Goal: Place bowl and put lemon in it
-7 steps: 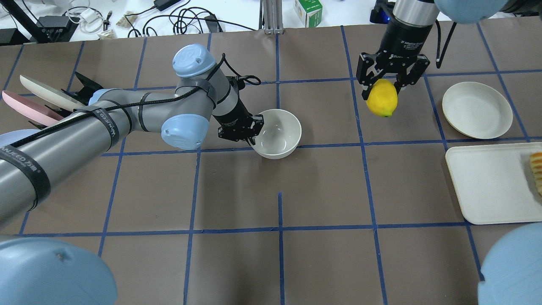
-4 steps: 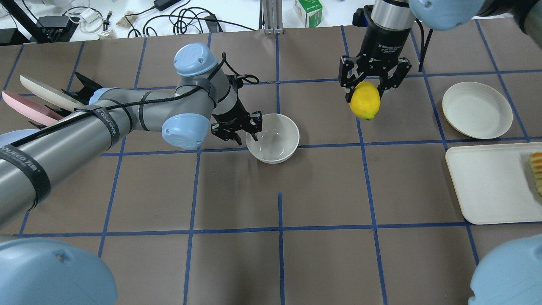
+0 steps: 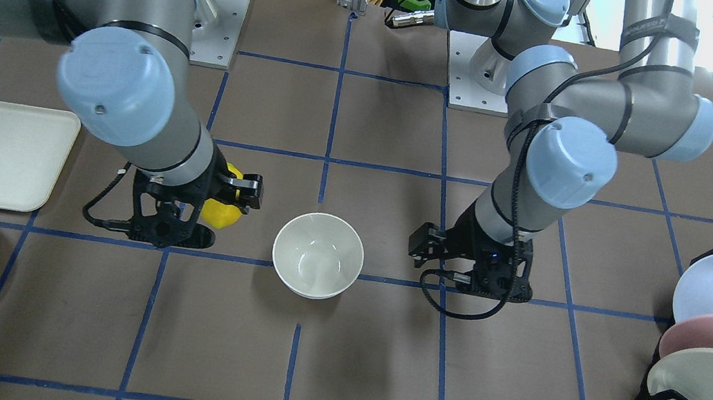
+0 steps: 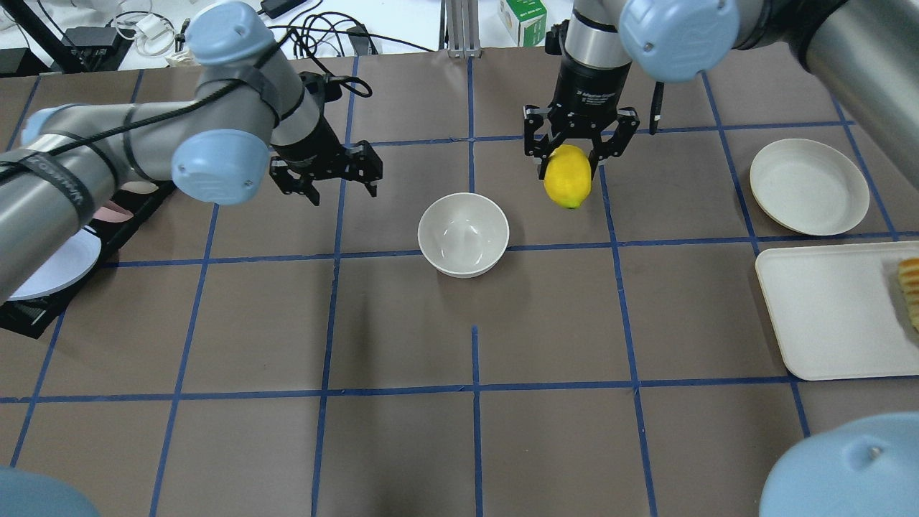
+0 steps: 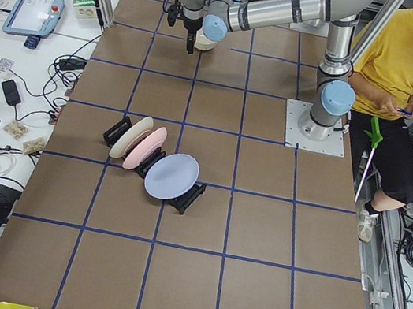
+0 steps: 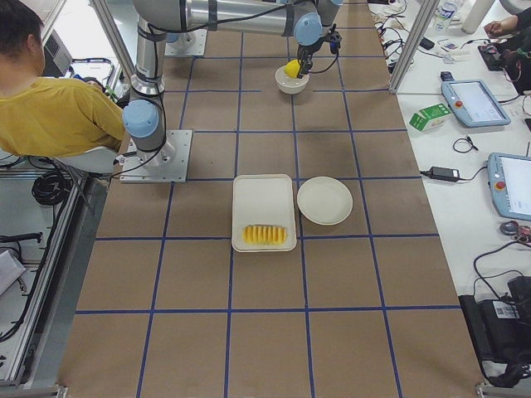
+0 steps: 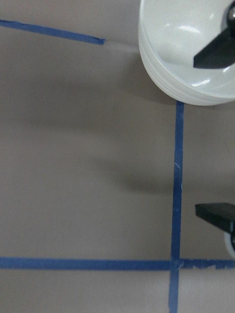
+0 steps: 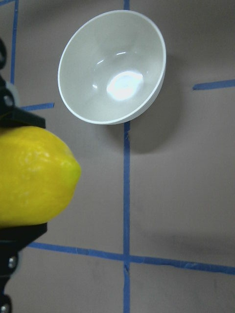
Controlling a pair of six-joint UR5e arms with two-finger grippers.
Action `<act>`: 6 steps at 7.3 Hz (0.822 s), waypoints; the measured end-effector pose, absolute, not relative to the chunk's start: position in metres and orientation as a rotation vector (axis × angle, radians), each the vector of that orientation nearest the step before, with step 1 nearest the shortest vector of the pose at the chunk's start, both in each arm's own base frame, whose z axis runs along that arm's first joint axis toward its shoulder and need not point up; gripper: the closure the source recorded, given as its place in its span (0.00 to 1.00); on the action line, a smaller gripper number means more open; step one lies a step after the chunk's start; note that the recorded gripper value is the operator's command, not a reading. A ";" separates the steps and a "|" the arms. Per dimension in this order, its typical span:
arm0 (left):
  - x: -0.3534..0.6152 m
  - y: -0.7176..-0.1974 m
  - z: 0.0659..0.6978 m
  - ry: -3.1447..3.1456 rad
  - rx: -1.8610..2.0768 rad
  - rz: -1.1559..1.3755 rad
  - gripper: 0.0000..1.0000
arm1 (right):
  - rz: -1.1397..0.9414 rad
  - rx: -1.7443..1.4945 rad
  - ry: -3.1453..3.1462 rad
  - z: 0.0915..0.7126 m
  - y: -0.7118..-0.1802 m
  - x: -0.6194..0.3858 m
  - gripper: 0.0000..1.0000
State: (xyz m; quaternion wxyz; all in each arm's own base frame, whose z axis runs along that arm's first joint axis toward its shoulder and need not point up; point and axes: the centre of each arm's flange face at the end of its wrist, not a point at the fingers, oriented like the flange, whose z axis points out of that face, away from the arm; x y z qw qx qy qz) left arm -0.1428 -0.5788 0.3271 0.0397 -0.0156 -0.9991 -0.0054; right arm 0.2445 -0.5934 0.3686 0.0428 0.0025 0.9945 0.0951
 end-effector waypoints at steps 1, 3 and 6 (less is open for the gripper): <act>-0.125 -0.567 0.364 -3.113 -0.151 -0.031 0.00 | 0.242 0.015 3.047 0.350 -0.588 0.272 1.00; -0.121 -0.531 0.445 -3.139 -0.216 -0.053 0.00 | 0.118 0.052 3.033 0.308 -0.574 0.312 1.00; -0.145 -0.487 0.484 -3.143 -0.259 -0.009 0.00 | 0.049 0.082 2.996 0.264 -0.562 0.343 0.82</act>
